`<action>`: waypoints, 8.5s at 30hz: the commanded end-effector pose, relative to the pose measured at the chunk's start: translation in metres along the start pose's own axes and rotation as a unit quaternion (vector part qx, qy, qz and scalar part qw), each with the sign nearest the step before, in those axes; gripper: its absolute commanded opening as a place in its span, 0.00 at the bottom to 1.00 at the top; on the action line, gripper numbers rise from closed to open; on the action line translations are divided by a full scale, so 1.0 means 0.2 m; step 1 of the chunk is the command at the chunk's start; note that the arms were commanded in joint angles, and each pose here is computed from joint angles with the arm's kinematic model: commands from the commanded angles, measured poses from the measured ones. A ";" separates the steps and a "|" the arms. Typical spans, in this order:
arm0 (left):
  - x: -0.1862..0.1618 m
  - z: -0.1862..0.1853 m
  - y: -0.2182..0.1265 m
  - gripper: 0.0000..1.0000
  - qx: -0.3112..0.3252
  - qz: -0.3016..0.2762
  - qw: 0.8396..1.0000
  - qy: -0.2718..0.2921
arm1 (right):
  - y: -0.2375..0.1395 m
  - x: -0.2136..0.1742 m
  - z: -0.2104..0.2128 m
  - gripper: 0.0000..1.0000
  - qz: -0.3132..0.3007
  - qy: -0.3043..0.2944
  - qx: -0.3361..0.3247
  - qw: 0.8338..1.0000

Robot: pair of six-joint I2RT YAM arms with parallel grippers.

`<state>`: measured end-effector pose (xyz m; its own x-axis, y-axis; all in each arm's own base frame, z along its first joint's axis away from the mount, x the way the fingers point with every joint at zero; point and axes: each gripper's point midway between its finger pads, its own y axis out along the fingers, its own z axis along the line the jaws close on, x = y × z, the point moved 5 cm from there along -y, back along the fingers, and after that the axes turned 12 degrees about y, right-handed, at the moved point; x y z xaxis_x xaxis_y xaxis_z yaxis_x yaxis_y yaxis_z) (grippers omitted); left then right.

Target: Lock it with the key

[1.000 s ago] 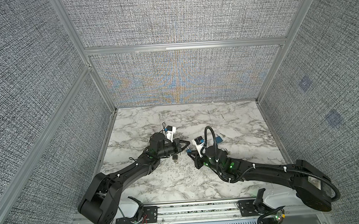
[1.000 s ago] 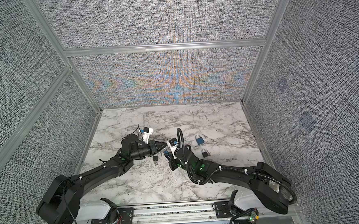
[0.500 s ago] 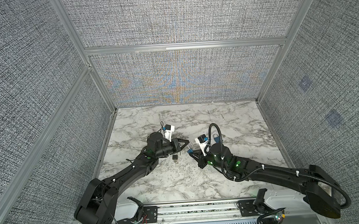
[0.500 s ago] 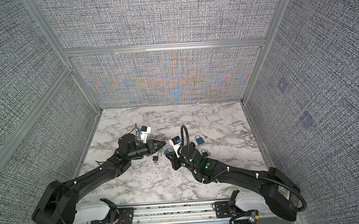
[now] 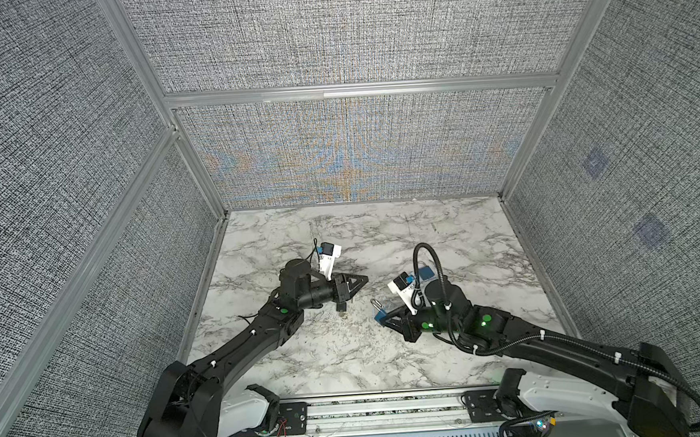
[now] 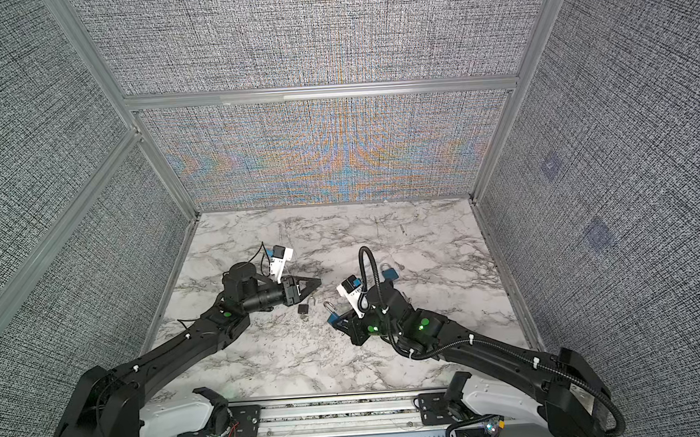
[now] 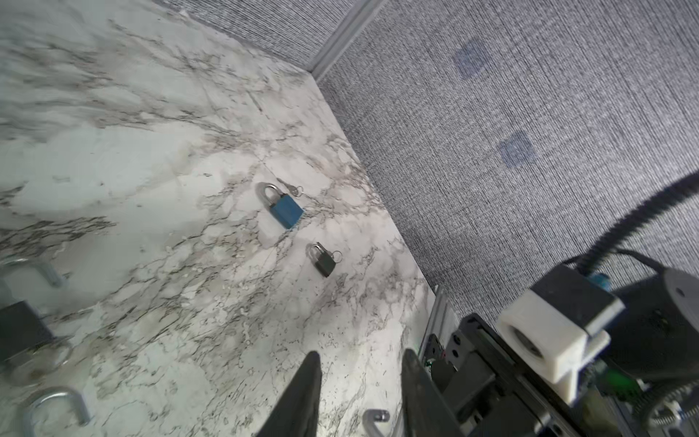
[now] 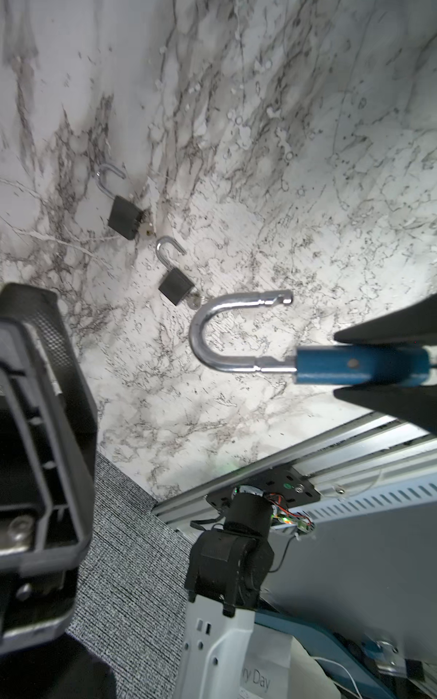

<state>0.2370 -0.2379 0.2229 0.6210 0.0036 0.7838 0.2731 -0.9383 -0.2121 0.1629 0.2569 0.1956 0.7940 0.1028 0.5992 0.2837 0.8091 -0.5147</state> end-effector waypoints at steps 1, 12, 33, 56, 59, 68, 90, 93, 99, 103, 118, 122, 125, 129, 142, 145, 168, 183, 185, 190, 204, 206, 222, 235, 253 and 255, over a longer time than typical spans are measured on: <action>-0.01 -0.09 0.02 0.39 -0.072 0.018 0.996 0.051 | 0.00 -0.02 0.05 0.00 0.030 0.000 0.040 0.999; -0.15 -0.10 0.04 0.38 -0.128 0.071 0.988 0.046 | -0.02 0.05 0.04 0.00 0.038 0.034 0.088 0.995; -0.17 -0.08 0.02 0.25 -0.111 0.050 0.992 0.043 | -0.06 0.10 -0.02 0.00 0.034 0.066 0.102 0.992; -0.19 -0.07 0.03 0.12 -0.115 0.058 0.991 0.035 | -0.08 0.14 0.04 0.00 0.029 0.069 0.133 0.988; -0.19 -0.07 0.03 0.12 -0.118 0.057 0.991 0.034 | -0.09 0.14 0.05 0.00 0.028 0.068 0.138 0.988; -0.20 -0.08 0.03 0.00 -0.127 0.058 0.990 0.030 | -0.12 0.16 0.09 0.00 0.024 0.072 0.167 0.983; -0.22 -0.06 0.03 0.00 -0.114 0.049 0.992 0.026 | -0.15 0.22 0.15 0.00 -0.006 0.098 0.246 0.964; -0.23 -0.07 0.03 0.00 -0.115 0.050 0.992 0.026 | -0.14 0.23 0.15 0.00 -0.010 0.101 0.247 0.964; -0.25 -0.07 0.02 0.00 -0.112 0.050 0.992 0.024 | -0.15 0.25 0.16 0.00 -0.018 0.098 0.250 0.963; -0.27 -0.06 0.02 0.00 -0.106 0.050 0.993 0.023 | -0.16 0.25 0.17 0.00 -0.020 0.097 0.254 0.962; -0.28 -0.07 0.01 0.00 -0.107 0.047 0.993 0.019 | -0.17 0.28 0.18 0.00 -0.038 0.098 0.252 0.962; -0.29 -0.08 0.01 0.00 -0.108 0.047 0.993 0.014 | -0.17 0.29 0.18 0.00 -0.045 0.098 0.252 0.962; -0.30 -0.10 0.01 0.00 -0.110 0.043 0.993 0.011 | -0.18 0.31 0.18 0.00 -0.051 0.096 0.251 0.962; -0.30 -0.12 0.00 0.00 -0.114 0.038 0.993 0.010 | -0.18 0.32 0.18 0.00 -0.060 0.096 0.247 0.962; -0.33 -0.17 0.00 0.00 -0.122 0.042 0.992 0.009 | -0.19 0.37 0.17 0.00 -0.083 0.094 0.242 0.962; -0.34 -0.18 0.00 0.00 -0.121 0.043 0.992 0.011 | -0.20 0.38 0.19 0.00 -0.087 0.091 0.251 0.960; -0.26 -0.12 0.01 0.00 -0.070 0.033 0.996 0.047 | -0.26 0.34 0.22 0.00 -0.077 0.101 0.274 0.953; -0.19 -0.16 -0.03 0.00 -0.082 0.011 0.995 0.050 | -0.22 0.33 0.19 0.00 -0.069 0.109 0.264 0.956; -0.14 -0.19 -0.05 0.00 -0.089 0.001 0.994 0.055 | -0.21 0.32 0.18 0.00 -0.064 0.111 0.258 0.957; -0.08 -0.22 -0.09 0.17 -0.075 -0.011 0.996 0.054 | -0.18 0.30 0.15 0.00 -0.058 0.117 0.252 0.959; 0.00 -0.29 -0.21 0.39 -0.051 -0.067 0.992 0.089 | -0.14 0.30 0.13 0.00 -0.050 0.124 0.250 0.959; 0.00 -0.28 -0.20 0.40 -0.048 -0.063 0.993 0.090 | -0.14 0.30 0.13 0.00 -0.049 0.125 0.251 0.959; 0.05 -0.24 -0.13 0.25 -0.047 -0.057 0.993 0.092 | -0.13 0.29 0.14 0.00 -0.040 0.125 0.256 0.958; -0.05 -0.16 -0.09 0.00 -0.026 -0.023 0.996 0.077 | -0.16 0.32 0.19 0.00 -0.046 0.122 0.282 0.951; -0.15 -0.20 -0.08 0.00 -0.104 -0.005 0.994 0.042 | -0.14 0.39 0.18 0.00 -0.072 0.119 0.263 0.955; -0.15 -0.20 -0.10 0.00 -0.100 -0.008 0.994 0.041 | -0.14 0.40 0.17 0.00 -0.077 0.116 0.260 0.956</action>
<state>0.1999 -0.2322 0.2341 0.5066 0.0637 0.8598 0.2283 -0.9716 -0.0625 0.1898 0.2592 0.2398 0.9545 -0.0446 0.2947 0.0958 0.9822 -0.1616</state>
